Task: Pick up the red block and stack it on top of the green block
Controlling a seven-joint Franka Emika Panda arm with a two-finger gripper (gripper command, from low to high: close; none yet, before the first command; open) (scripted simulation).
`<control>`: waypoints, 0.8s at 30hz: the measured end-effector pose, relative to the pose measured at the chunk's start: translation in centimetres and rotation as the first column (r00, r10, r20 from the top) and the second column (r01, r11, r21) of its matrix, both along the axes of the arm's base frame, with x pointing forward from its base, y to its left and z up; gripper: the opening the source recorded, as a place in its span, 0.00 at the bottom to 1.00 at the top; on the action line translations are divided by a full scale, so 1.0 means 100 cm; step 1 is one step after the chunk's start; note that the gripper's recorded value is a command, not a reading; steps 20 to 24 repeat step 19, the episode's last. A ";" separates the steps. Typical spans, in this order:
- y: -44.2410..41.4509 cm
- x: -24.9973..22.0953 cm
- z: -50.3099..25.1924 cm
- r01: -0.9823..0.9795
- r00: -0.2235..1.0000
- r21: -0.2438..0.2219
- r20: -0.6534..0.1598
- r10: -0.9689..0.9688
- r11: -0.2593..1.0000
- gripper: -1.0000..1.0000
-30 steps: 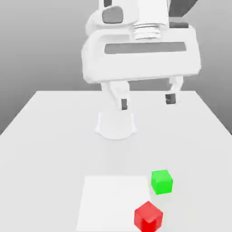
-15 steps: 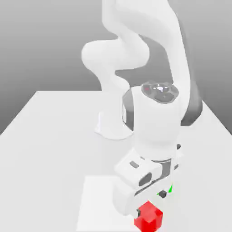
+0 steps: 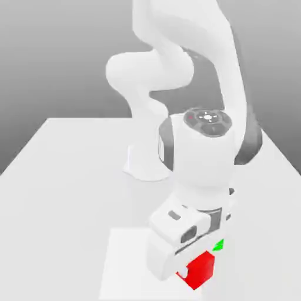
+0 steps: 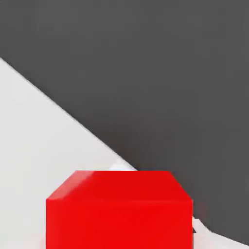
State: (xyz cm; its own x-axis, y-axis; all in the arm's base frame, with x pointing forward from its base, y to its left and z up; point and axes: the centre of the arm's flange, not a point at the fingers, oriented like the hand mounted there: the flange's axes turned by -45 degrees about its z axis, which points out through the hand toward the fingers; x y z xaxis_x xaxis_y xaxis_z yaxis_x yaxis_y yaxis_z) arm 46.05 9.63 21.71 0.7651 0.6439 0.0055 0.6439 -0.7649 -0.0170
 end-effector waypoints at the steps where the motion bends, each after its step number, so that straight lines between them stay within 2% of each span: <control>1: 0.007 -0.012 0.005 -0.006 1.000 0.006 -0.002 0.006 1.000 0.00; 5: 0.038 -0.066 0.020 -0.051 0.999 0.011 -0.004 0.051 0.999 0.00; 9: 0.045 -0.113 0.026 -0.064 0.998 -0.011 0.004 0.064 0.998 0.00; 15: 0.045 -0.121 -0.025 -0.065 0.998 -0.017 0.006 0.066 0.998 0.00; 16: 0.045 -0.121 -0.033 -0.066 0.998 -0.017 0.006 0.066 0.998 1.00; 24: 0.045 -0.121 -0.033 -0.066 0.998 -0.017 0.006 0.066 0.998 1.00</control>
